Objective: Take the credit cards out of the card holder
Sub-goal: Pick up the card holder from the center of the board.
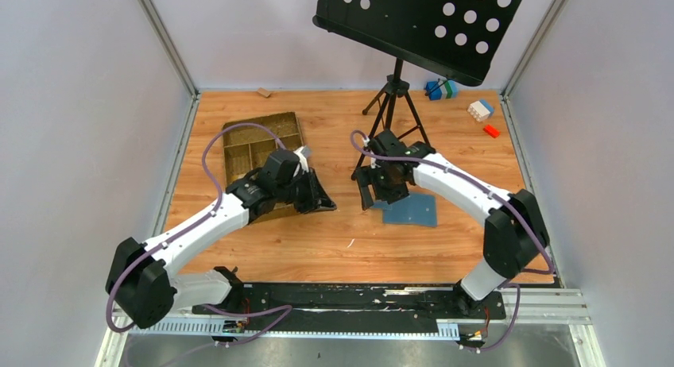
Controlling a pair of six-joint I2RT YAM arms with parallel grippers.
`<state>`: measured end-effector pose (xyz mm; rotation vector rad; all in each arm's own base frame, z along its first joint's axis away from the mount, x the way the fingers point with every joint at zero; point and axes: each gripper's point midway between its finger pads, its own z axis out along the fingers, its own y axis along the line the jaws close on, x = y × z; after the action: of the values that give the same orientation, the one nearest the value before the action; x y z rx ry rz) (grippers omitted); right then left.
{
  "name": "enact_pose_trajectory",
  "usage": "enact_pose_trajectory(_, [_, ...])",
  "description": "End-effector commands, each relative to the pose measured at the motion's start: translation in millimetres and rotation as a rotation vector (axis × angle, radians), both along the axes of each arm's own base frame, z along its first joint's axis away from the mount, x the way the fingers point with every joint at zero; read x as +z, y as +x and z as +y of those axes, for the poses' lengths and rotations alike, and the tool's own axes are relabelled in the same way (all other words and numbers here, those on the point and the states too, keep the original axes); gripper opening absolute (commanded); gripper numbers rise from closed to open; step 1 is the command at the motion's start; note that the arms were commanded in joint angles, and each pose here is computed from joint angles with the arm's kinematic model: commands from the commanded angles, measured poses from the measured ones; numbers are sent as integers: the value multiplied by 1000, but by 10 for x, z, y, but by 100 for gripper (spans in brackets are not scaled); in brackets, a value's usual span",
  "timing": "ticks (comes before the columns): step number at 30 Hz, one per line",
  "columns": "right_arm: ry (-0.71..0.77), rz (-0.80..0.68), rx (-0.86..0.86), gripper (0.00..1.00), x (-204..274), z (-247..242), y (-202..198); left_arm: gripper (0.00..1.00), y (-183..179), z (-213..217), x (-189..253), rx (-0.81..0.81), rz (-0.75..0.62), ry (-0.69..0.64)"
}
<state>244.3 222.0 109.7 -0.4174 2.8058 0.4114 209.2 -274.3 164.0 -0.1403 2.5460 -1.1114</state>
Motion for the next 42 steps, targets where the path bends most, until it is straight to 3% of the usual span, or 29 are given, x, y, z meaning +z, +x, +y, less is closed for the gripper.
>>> enact_pose_trajectory(1, [-82, -127, 83, 74, -66, 94, 402, 19, -89, 179, -30, 13, -20, 27])
enact_pose_trajectory(13, [-265, -63, 22, 76, -737, -34, 576, 21, -252, 427, -78, 52, -12, 27])
enact_pose_trajectory(20, [-257, 8, -42, 62, -1058, -124, 461, 21, -257, 439, -87, 41, -2, 41])
enact_pose_trajectory(24, [-240, 65, -66, 49, -1245, -172, 371, 21, -263, 441, -85, 37, -1, 43])
enact_pose_trajectory(26, [-232, 62, -68, 37, -1252, -170, 371, 21, -258, 437, -80, 37, -1, 42])
enact_pose_trajectory(28, [-223, 48, -70, 22, -1191, -152, 393, 21, -254, 431, -70, 36, 0, 40])
enact_pose_trajectory(34, [-112, -78, -43, 16, -522, 24, 461, 21, -239, 400, -51, 29, -2, 30])
enact_pose_trajectory(42, [289, -159, 46, 2, 783, 443, 198, 27, -189, 234, 73, 10, -40, -93])
